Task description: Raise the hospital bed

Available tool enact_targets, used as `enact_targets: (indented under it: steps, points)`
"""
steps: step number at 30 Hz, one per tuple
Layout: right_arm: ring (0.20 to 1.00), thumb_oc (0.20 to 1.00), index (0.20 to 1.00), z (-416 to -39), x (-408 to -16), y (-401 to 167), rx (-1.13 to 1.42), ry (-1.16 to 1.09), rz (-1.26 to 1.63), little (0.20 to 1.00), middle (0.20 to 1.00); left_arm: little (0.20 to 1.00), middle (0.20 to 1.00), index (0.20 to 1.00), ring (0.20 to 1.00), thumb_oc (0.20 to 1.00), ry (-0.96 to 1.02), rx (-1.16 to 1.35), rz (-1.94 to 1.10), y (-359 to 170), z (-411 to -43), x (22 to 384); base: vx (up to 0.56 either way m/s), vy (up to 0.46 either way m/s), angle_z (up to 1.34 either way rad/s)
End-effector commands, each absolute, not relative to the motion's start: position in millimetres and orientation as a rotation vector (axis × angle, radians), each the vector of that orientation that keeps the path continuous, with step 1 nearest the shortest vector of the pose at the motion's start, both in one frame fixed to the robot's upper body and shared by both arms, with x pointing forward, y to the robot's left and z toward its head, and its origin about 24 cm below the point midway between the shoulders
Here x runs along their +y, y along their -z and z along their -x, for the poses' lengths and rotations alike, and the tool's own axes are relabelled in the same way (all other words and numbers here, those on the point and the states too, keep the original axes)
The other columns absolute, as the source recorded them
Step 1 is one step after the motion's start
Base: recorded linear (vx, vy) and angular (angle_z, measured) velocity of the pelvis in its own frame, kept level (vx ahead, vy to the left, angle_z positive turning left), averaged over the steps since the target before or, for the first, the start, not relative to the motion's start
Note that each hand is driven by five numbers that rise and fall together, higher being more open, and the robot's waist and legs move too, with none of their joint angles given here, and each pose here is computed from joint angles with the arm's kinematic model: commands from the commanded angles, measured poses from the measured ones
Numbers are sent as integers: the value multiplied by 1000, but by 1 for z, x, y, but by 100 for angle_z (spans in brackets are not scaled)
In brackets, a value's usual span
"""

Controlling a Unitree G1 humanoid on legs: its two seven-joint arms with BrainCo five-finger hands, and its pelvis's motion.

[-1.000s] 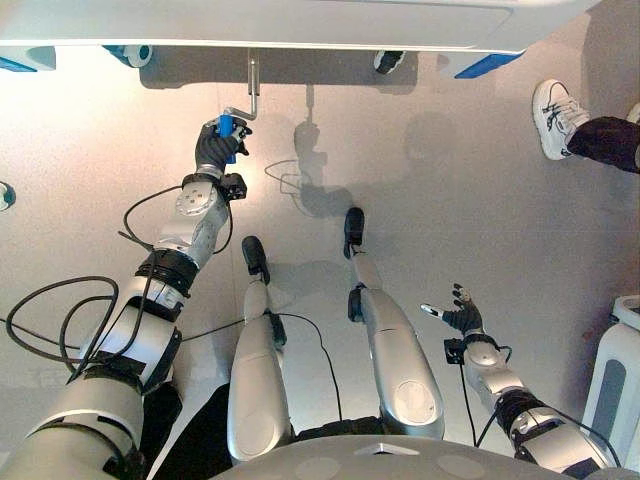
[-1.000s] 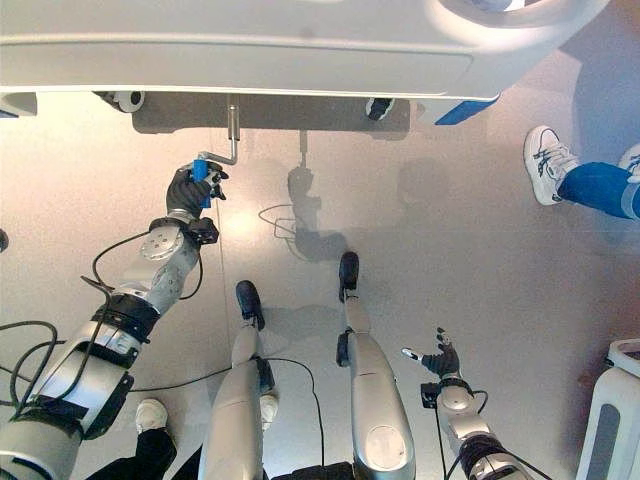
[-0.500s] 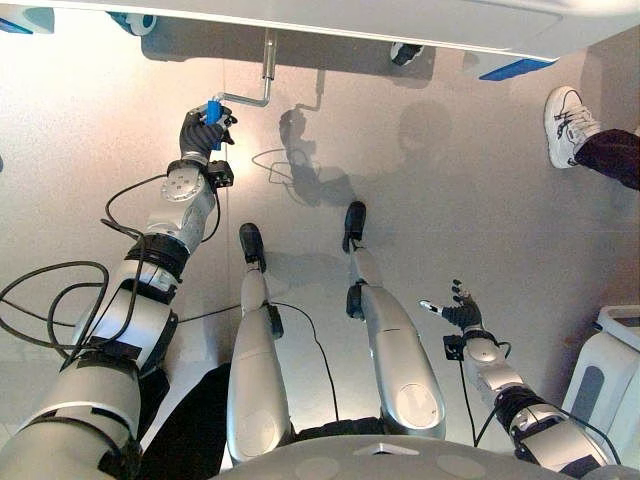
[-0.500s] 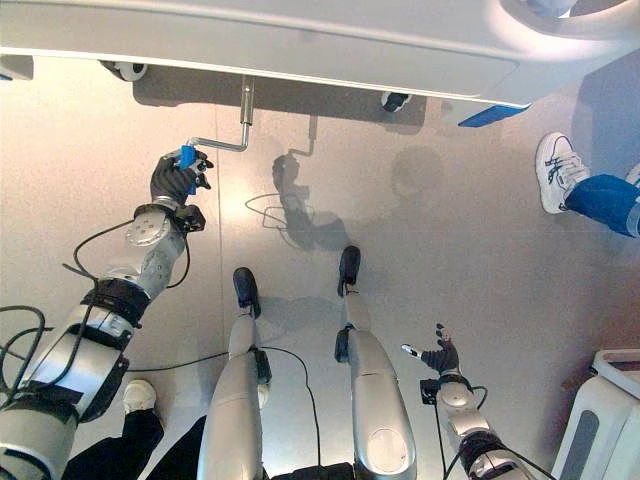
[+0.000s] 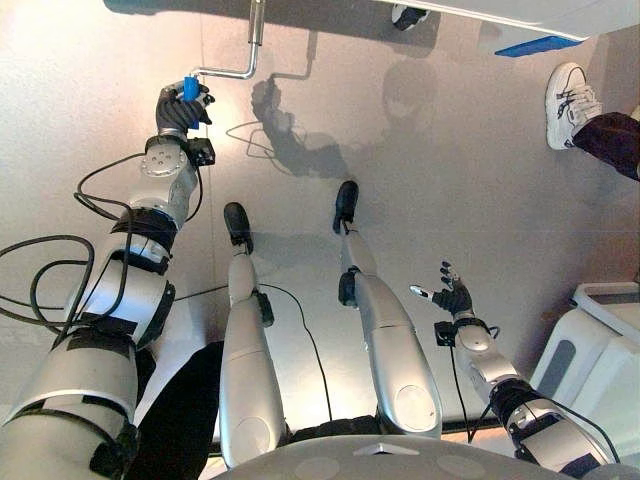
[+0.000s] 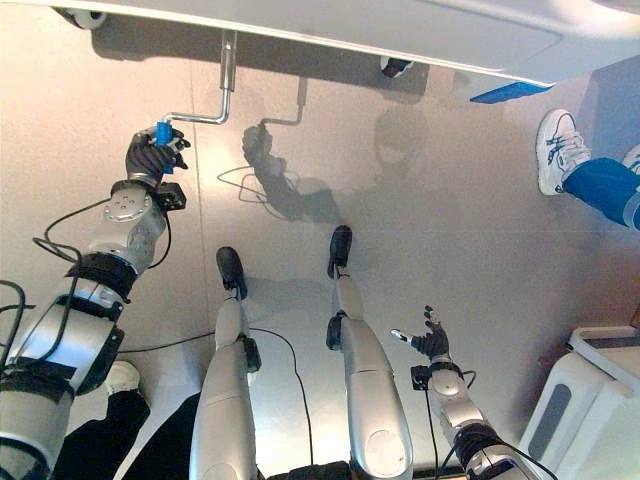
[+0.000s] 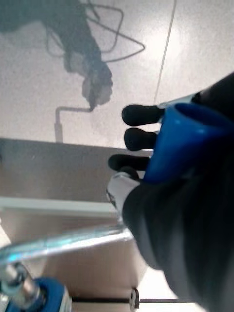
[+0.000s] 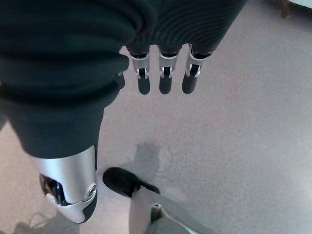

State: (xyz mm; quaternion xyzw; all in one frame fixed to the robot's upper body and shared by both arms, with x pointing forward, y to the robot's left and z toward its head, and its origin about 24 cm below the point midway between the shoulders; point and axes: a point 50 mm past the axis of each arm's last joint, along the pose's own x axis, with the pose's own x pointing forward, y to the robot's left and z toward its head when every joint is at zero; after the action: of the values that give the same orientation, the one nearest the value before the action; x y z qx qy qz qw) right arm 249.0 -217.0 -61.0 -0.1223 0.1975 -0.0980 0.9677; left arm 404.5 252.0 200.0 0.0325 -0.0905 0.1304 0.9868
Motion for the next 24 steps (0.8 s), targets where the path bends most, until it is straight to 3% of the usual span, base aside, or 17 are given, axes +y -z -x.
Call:
enact_targets:
  steps: [1, 24]
  points:
    - [1000, 1000, 1000, -237, -217, 63, 380, 233, 202, 1000, 1000, 200, 200, 200, 200, 200, -636, -276, -111, -247, -371, 345, -10, -34, -7]
    - [1000, 1000, 1000, -230, -216, 50, 283, 231, 195, 1000, 1000, 200, 200, 200, 200, 200, -605, -302, -153, -258, -383, 322, 23, -60, -11]
